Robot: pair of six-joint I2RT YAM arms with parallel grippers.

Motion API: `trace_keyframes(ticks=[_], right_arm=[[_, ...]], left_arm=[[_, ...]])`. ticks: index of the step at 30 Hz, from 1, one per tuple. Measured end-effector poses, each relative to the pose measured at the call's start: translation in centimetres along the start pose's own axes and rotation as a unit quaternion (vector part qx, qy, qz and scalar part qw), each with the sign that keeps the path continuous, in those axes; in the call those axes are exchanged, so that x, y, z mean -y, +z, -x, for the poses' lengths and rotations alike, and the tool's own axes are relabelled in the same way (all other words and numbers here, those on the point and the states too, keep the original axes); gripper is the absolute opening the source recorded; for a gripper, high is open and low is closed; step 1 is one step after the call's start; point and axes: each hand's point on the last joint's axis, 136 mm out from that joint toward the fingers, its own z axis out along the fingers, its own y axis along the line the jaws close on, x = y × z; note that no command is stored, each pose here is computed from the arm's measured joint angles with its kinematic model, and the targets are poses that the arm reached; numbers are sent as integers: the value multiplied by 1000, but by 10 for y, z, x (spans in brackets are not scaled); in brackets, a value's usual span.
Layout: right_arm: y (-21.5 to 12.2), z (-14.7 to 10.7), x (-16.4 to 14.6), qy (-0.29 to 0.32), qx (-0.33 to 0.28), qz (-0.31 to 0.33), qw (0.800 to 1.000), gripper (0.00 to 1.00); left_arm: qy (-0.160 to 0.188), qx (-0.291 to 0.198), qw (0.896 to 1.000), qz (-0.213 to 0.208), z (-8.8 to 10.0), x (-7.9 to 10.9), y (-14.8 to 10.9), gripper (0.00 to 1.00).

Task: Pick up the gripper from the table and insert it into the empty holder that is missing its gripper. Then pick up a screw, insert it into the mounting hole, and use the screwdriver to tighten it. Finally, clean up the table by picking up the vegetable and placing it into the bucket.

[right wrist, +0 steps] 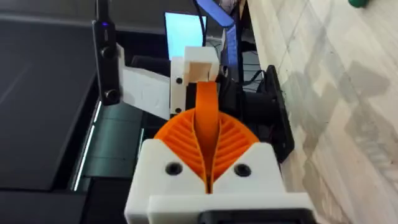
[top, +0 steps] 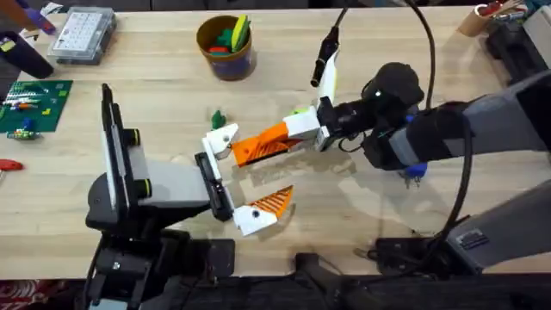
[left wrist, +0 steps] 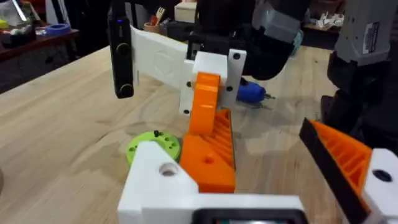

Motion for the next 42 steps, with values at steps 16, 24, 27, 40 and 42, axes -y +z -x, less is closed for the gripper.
trace_keyframes(ticks=[16,24,27,40,42], right_arm=[[1,1,-5,17,-12,3,1000,18],[2,4,-10,16,-17,5,1000,18],[2,4,-10,19,-17,5,1000,18],[2,-1,-18,-22,-32,12,999,18],[2,-1,-18,-24,-33,12,999,18]], left_arm=[[0,0,1000,0,0,0,0,986],[0,0,1000,0,0,0,0,986],[0,0,1000,0,0,0,0,986],[-1,-1,1000,-2,-1,1,0,986],[-1,-1,1000,-2,-1,1,0,986]])
